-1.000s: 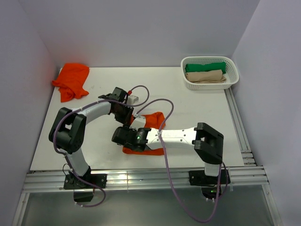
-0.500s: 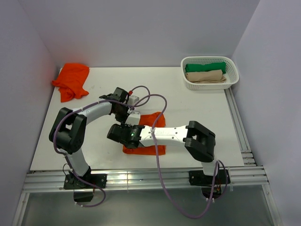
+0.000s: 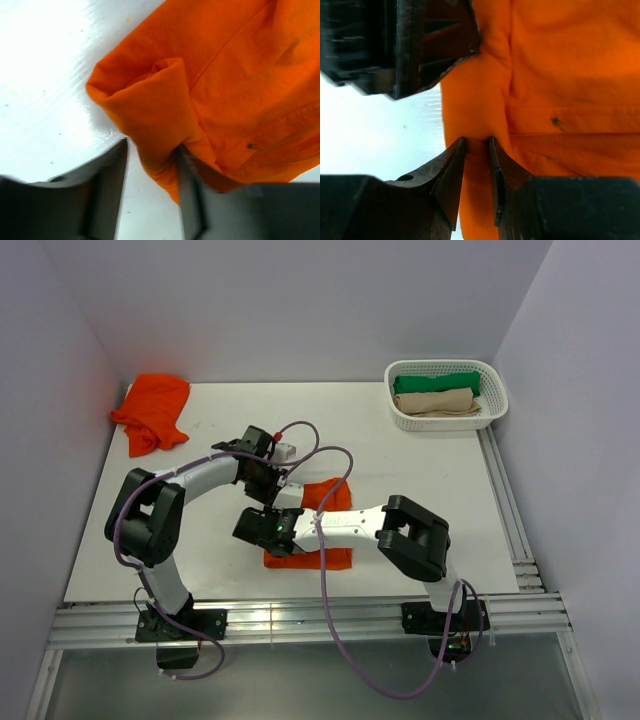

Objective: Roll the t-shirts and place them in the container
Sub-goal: Roll the tshirt

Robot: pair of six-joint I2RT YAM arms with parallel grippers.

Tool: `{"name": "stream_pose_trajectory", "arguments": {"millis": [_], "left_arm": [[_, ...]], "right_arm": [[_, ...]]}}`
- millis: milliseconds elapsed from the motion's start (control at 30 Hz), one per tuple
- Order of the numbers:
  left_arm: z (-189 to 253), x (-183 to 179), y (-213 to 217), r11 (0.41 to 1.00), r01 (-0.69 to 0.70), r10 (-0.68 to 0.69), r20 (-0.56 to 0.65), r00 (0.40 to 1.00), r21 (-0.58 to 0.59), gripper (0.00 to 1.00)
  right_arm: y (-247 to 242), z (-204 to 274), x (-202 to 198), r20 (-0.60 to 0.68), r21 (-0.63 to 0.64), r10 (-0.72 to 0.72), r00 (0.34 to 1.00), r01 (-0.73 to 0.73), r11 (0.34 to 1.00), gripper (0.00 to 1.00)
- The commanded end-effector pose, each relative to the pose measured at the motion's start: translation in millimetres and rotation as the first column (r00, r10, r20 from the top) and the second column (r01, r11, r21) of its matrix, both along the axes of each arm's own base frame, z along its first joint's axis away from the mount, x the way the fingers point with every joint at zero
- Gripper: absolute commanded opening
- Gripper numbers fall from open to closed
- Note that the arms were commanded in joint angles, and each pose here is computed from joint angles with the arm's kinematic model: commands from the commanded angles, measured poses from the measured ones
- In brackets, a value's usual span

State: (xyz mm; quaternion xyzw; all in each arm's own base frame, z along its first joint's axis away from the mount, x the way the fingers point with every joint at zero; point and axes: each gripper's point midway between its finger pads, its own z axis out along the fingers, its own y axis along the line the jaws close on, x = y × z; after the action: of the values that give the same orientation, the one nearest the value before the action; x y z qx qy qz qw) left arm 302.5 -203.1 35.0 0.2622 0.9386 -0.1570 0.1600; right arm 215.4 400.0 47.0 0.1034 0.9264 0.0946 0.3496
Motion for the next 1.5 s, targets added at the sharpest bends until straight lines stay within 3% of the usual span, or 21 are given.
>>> {"name": "stream_pose_trajectory", "arguments": {"millis": [0,467,833,1333,1467], "left_arm": [[15,14,0,1.000,0.006,-0.007,0.072,0.997,0.016,0.51],[45,7,-15,0.994,0.075,-0.069,0.067,0.995,-0.083,0.63],[45,-7,-18,0.943,0.136,-0.150,-0.021,0.989,-0.305,0.68],[4,7,-16,0.925,0.047,-0.102,-0.128,0.987,-0.376,0.65],[-9,16,-13,0.945,-0.015,-0.042,-0.167,0.985,-0.326,0.52]], "right_arm": [[-20,-13,-7,-0.039,-0.047,-0.043,0.998,0.041,0.998,0.33],[-44,-34,-17,-0.072,-0.073,-0.086,0.994,0.081,0.994,0.33],[-52,-52,-25,-0.104,0.090,-0.069,0.992,0.078,0.993,0.34],[-55,-68,-27,-0.137,0.158,-0.068,0.988,0.089,0.983,0.34],[-57,-71,-28,-0.141,0.150,-0.074,0.987,0.095,0.984,0.34]]}}
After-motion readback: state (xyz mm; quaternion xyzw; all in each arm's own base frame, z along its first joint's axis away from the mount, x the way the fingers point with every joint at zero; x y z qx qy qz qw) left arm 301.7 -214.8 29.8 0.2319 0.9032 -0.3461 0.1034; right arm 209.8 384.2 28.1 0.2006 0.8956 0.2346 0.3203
